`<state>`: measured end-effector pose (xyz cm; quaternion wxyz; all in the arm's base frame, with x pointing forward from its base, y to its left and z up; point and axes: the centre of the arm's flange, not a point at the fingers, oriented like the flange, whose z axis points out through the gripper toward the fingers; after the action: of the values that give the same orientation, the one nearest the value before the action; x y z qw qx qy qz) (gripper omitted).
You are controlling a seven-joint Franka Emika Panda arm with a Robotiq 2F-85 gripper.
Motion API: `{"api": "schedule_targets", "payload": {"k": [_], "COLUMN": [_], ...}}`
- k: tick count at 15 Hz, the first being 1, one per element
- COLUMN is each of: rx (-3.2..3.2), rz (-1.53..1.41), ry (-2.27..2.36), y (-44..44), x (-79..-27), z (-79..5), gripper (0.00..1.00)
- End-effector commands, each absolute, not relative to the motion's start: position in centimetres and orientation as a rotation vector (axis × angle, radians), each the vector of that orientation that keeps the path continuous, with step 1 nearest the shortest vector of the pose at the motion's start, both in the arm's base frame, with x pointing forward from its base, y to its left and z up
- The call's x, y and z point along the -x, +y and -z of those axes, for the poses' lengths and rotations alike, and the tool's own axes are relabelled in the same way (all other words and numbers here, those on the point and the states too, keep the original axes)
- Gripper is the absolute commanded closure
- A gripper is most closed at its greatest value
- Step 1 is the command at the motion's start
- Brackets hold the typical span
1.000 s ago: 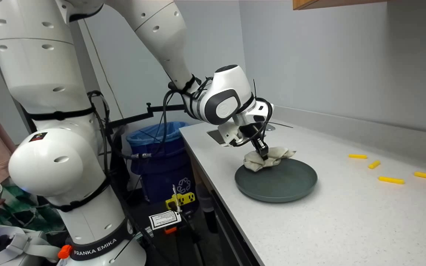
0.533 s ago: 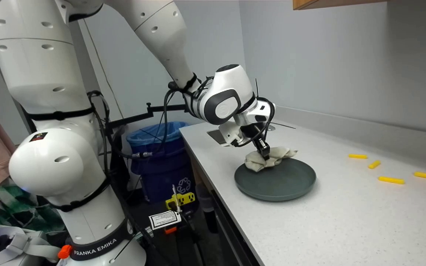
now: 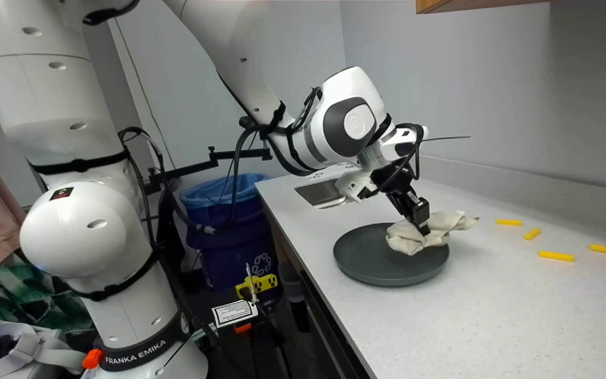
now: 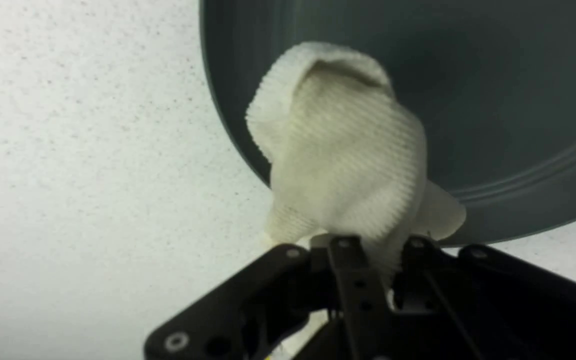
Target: Use the cloth to wipe the table and then move it to the left and wipe the countertop
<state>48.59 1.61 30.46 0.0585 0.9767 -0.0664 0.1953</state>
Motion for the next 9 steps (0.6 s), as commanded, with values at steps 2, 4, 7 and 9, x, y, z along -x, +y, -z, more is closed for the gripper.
{"api": "schedule_targets", "payload": {"k": [2,4,7,9], "rx": [-2.918,-2.960,-3.068,-3.136], "rz": [-0.559,-0.518,-0.449,-0.425], "ry": [-0.231,-0.207,-0.165,-0.147], "y": [5.8,7.2,8.9,9.8], "x": [-47.5,-47.1,-46.5,-46.1], "z": [-30.2,-29.9,-29.2,-28.8], "gripper": [0.97,0.97,0.97,0.97]}}
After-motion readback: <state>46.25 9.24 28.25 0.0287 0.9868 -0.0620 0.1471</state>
